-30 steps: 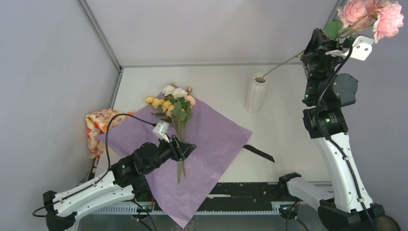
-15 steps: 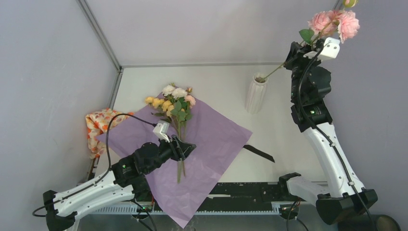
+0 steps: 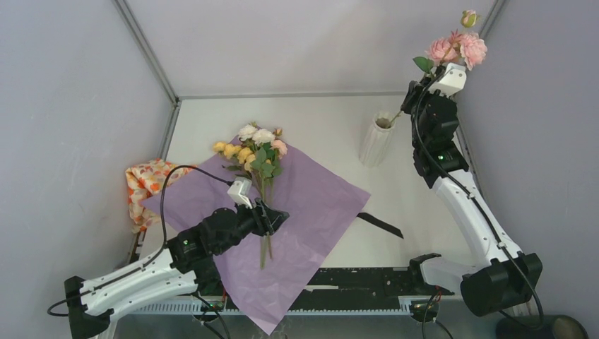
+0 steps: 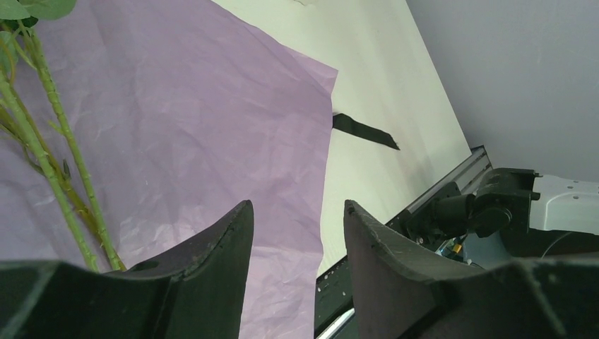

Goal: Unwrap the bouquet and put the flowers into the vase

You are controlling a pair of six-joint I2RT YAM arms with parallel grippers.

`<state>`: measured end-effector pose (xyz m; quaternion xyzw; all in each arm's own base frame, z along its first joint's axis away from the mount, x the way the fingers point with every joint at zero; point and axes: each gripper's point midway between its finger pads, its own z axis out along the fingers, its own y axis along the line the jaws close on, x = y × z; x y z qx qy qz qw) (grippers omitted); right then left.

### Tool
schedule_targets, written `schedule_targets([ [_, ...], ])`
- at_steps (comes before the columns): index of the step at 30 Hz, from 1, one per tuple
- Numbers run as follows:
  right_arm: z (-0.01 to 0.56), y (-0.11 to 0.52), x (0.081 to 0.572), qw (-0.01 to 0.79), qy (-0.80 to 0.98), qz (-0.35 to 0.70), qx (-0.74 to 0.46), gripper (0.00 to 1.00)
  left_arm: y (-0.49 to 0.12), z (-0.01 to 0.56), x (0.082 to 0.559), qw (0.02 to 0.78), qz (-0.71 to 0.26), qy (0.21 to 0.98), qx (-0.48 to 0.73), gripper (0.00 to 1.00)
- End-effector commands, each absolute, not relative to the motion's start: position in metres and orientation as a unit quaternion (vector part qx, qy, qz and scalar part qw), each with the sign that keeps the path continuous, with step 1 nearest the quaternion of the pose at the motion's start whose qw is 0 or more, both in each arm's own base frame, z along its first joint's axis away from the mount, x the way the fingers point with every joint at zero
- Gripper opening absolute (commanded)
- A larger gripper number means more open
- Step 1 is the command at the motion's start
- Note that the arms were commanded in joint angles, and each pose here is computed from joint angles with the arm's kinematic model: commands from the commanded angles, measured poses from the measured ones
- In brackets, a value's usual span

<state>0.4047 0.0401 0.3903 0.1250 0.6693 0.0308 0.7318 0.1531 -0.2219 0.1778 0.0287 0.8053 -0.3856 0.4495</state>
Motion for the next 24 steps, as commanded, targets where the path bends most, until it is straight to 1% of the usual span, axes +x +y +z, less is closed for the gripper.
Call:
schedule_targets([
  [1, 0.389, 0.038, 0.404, 0.729, 0.672, 0.025, 0.123, 0.12, -0.226, 0.195, 0.159, 0.466, -0.399, 0.789, 0.018, 0.55],
  [4, 0.386, 0.038, 0.402, 0.725, 0.678, 0.022, 0.121, 0.21, -0.227, 0.194, 0.159, 0.466, -0.397, 0.79, 0.018, 0.55],
  [10, 0.389, 0.038, 0.396, 0.725, 0.678, 0.029, 0.12, 0.53, -0.225, 0.189, 0.159, 0.466, -0.395, 0.792, 0.016, 0.55],
  [13, 0.396, 0.038, 0.391, 0.729, 0.673, 0.035, 0.121, 0.63, -0.223, 0.184, 0.16, 0.466, -0.39, 0.794, 0.014, 0.56],
  [18, 0.404, 0.035, 0.384, 0.736, 0.664, 0.032, 0.124, 0.69, -0.221, 0.179, 0.16, 0.465, -0.388, 0.796, 0.011, 0.56],
  [24, 0.409, 0.039, 0.376, 0.738, 0.662, 0.049, 0.116, 0.72, -0.219, 0.176, 0.161, 0.468, -0.383, 0.796, 0.008, 0.58],
])
